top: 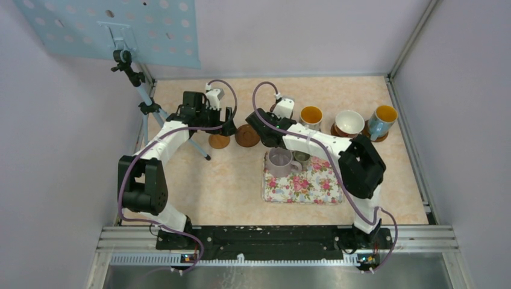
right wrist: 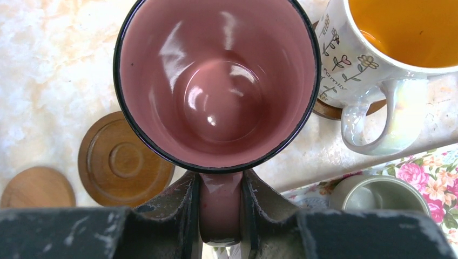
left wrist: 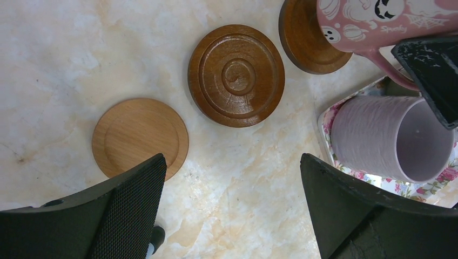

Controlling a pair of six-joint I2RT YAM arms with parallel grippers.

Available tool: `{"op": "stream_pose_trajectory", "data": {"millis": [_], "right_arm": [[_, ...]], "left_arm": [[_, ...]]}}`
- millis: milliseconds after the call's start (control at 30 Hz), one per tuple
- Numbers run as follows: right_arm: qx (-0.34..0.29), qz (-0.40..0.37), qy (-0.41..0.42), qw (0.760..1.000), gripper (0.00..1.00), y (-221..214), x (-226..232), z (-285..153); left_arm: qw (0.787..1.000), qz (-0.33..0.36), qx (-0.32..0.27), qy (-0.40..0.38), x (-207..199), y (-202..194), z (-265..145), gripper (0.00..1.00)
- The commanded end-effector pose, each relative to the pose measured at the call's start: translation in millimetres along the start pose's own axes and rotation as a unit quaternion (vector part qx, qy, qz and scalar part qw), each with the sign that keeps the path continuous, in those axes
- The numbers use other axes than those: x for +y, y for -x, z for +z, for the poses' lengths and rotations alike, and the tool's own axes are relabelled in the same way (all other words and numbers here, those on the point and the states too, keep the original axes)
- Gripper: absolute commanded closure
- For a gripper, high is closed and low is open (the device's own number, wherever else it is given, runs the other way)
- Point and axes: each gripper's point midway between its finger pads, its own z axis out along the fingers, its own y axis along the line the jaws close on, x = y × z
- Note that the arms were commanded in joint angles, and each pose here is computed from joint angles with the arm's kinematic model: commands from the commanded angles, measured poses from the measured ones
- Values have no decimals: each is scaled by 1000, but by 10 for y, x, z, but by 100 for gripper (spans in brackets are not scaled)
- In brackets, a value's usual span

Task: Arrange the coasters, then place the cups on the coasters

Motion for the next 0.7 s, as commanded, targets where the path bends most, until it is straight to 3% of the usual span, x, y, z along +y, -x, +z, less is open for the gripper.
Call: {"op": "stream_pose_trajectory", "data": {"millis": [0,300,667], "right_arm": [[-70,66,7,995,100,485,196,-14],[-82,60,-4,995,100,438,228,126],[-54,54,-7,997,100,264,178,149]], "left_arm": [[999,18,-39,4,-24,191,-128,1],[999,12,-39,10,22,183,-138,1],[999,6,-37,14,60,180,-127,1]]}}
